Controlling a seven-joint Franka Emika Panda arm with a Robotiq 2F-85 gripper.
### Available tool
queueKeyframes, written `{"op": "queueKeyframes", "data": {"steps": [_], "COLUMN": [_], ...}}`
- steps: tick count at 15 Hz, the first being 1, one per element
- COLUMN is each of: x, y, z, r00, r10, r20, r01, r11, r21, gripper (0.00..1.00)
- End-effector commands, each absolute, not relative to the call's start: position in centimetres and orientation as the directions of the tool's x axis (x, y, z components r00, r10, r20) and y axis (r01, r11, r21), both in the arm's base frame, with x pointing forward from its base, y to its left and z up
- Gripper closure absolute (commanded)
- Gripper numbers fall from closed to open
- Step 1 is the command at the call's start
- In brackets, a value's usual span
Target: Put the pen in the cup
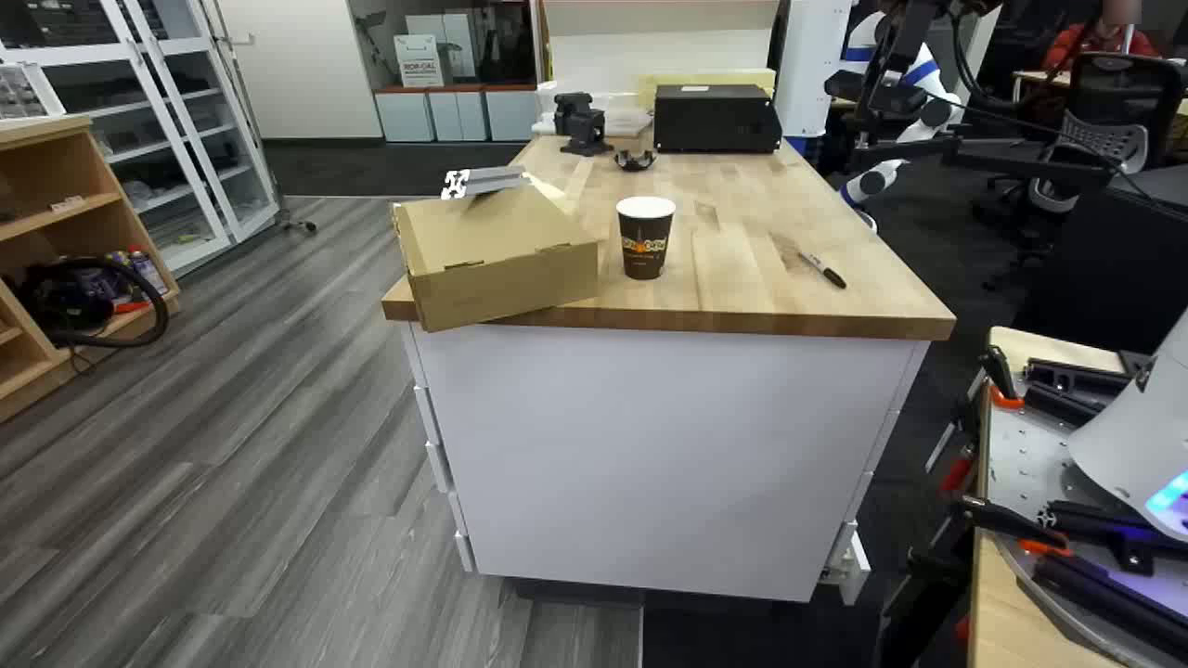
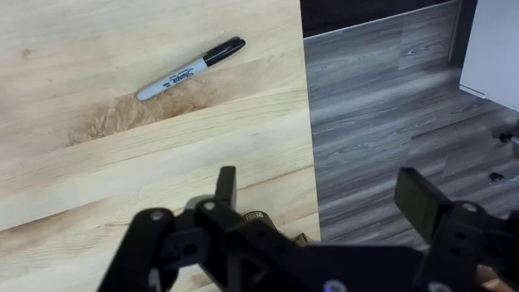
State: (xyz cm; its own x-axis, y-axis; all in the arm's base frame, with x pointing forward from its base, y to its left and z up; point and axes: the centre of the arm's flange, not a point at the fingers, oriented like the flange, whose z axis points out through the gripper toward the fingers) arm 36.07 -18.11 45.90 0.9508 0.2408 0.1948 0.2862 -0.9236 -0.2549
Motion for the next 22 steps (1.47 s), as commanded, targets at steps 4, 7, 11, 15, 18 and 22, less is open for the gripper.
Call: {"op": "queueKeyframes", "data": {"steps": [4, 7, 11, 15, 18, 22], "x": [36.1, 36.1, 35.7, 34.9, 35.9, 39.2], "y": [-18.1, -18.1, -18.2, -18.0, -17.1, -14.7], "z": [45.9, 45.9, 45.6, 43.9, 41.2, 36.5], "r00": [0.951, 0.951, 0.956, 0.972, 0.987, 0.987], "r10": [0.241, 0.241, 0.216, 0.133, 0.030, -0.134], "r20": [0.195, 0.195, 0.197, 0.191, 0.160, 0.086], "r01": [0.286, 0.286, 0.263, 0.185, 0.080, -0.105], "r11": [-0.924, -0.924, -0.929, -0.940, -0.946, -0.954], "r21": [-0.255, -0.255, -0.259, -0.285, -0.315, -0.279], "gripper": [0.00, 0.00, 0.00, 0.00, 0.00, 0.00]}}
